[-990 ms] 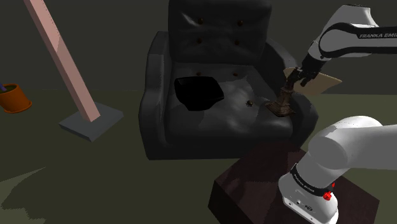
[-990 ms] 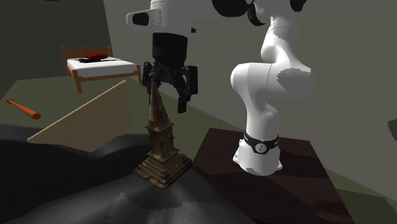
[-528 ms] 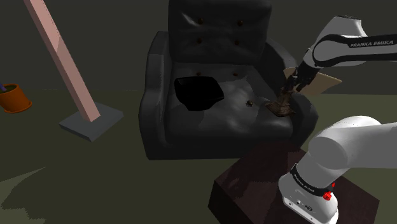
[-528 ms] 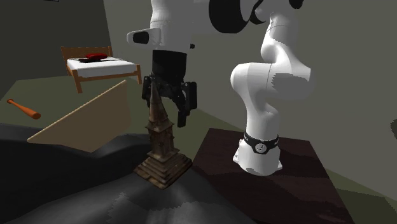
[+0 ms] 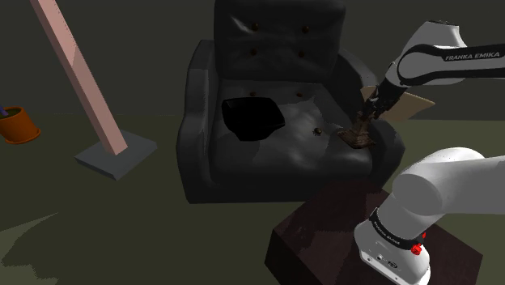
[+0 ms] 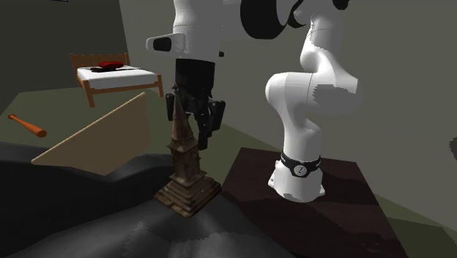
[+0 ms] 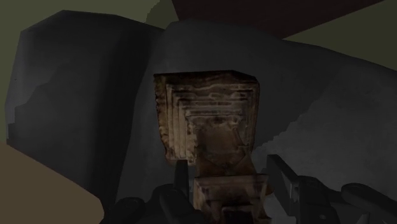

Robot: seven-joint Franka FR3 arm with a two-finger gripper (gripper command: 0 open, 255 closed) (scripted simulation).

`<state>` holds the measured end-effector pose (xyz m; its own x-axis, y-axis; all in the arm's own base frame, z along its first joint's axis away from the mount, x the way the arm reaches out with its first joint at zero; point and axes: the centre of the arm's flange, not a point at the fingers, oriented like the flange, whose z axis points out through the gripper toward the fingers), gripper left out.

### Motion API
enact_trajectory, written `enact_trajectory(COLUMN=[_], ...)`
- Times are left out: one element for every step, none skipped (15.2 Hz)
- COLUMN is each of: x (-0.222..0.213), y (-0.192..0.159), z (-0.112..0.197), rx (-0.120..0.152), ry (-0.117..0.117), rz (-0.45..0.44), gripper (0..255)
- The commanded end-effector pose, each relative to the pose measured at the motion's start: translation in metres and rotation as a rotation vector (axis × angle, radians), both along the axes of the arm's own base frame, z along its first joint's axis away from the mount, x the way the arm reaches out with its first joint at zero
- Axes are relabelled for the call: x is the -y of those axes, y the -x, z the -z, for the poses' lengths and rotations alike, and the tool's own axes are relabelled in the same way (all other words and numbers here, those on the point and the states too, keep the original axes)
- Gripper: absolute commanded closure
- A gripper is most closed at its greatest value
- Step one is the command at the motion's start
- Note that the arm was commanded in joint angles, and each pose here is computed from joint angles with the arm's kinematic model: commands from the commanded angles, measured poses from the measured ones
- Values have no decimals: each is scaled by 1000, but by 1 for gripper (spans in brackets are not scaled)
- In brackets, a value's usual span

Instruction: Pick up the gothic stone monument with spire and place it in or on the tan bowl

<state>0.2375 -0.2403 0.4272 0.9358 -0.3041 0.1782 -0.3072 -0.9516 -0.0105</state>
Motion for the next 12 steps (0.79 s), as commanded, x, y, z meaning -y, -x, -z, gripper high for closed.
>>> enact_trajectory(x=[0,0,0,0,0,0,0,0,0,0,0,0], y=[0,0,0,0,0,0,0,0,0,0,0,0], z=[0,0,0,0,0,0,0,0,-5,-10,-16,-21], rx=[0,0,0,0,0,0,0,0,0,0,0,0], ry=[0,0,0,0,0,0,0,0,0,0,0,0], rz=[0,0,0,0,0,0,0,0,0,0,0,0], gripper=[255,255,255,255,255,255,255,255,255,255,255,255])
